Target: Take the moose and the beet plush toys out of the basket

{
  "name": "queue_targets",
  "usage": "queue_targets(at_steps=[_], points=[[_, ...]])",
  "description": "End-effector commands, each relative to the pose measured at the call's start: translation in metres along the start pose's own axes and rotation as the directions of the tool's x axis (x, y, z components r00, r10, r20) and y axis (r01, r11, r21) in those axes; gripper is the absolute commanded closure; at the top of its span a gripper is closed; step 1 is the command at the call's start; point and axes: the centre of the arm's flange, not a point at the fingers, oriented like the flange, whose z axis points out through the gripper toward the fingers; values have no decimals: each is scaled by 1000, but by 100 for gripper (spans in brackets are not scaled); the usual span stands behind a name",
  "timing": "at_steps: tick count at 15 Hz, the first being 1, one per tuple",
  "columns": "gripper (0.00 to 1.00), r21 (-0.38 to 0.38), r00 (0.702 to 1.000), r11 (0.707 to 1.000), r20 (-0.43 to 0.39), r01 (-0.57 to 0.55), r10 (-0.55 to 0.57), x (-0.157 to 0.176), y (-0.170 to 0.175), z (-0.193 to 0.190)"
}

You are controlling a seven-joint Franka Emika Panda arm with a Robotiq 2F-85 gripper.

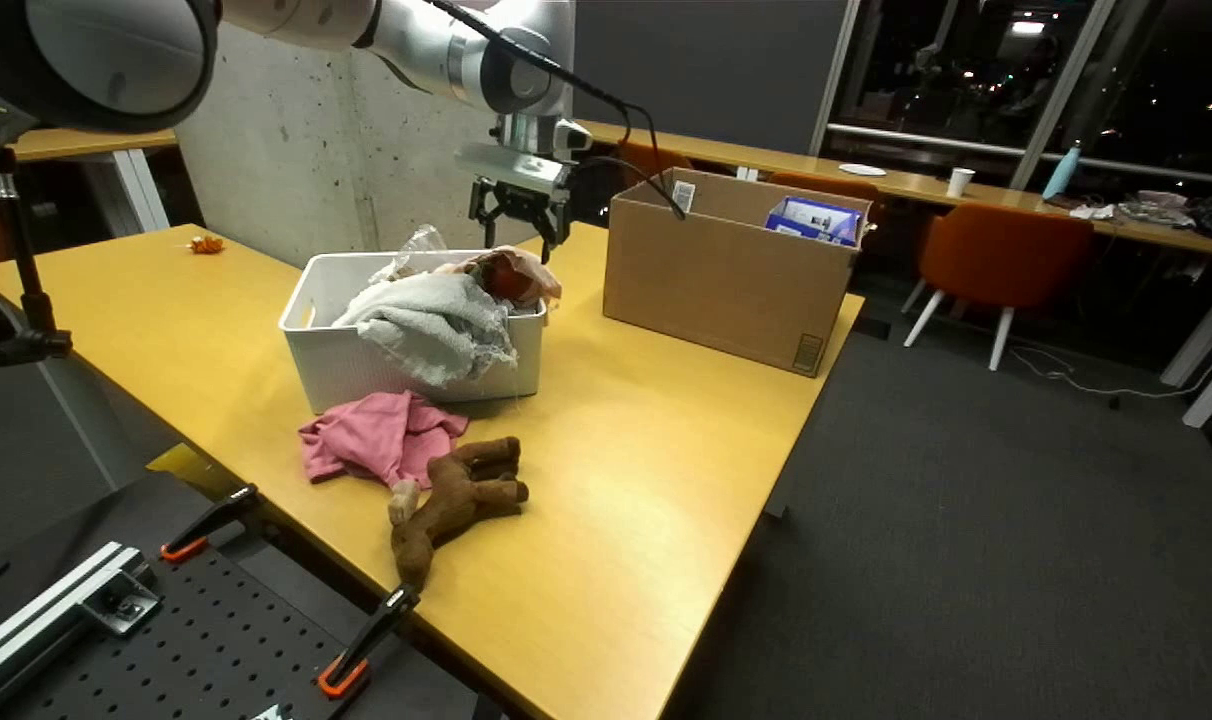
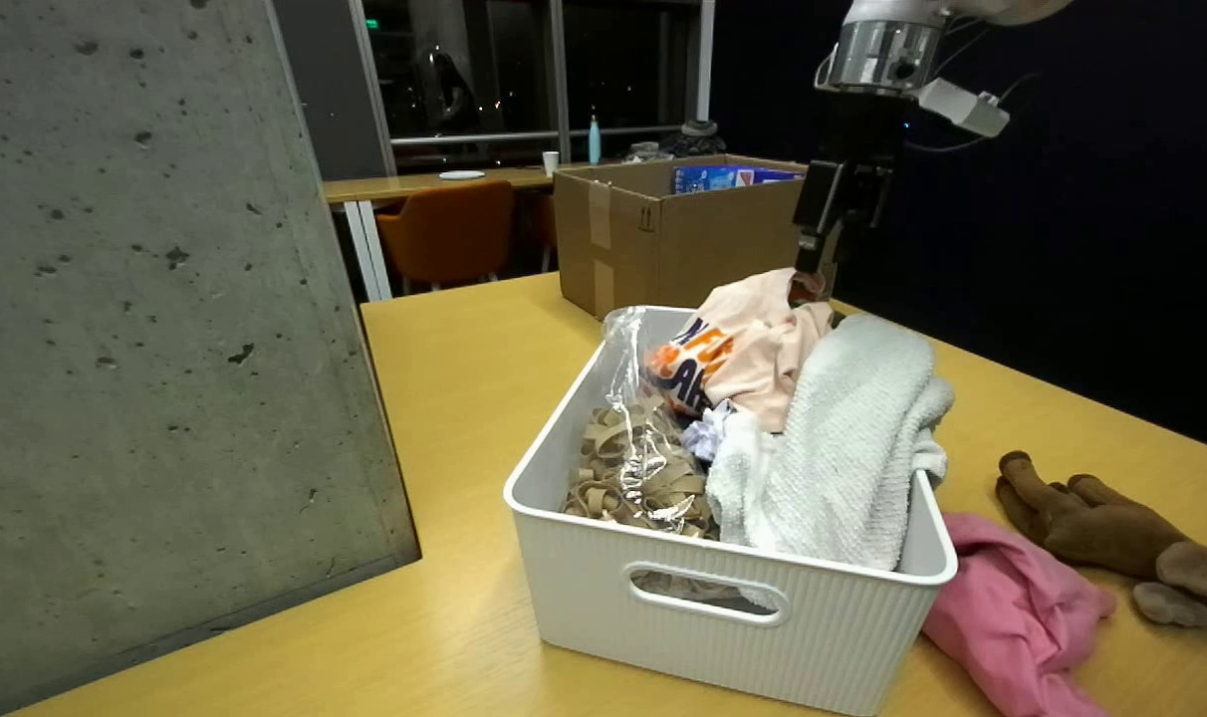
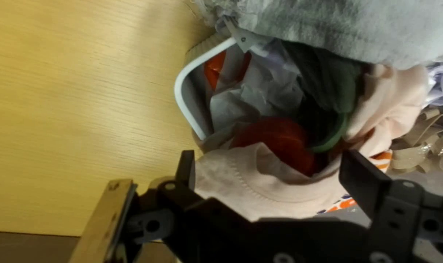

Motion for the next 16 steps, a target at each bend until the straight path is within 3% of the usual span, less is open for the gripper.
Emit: queue_targets(at_steps=[1, 2, 3, 4, 12, 14, 16], points=[[0, 2, 999, 999, 14, 50, -50, 42, -9, 5], [0, 2, 998, 998, 17, 57, -57, 44, -12, 7], [17, 3, 998, 998, 17, 68, -68, 45, -15, 9], [26, 0, 997, 997, 14, 73, -73, 45, -17, 9], [88, 7, 997, 997, 5, 72, -72, 38, -19, -1], [100, 13, 998, 998, 8, 59, -59, 28, -21, -8], [100, 16, 999, 999, 18, 40, -41, 13, -22, -18]])
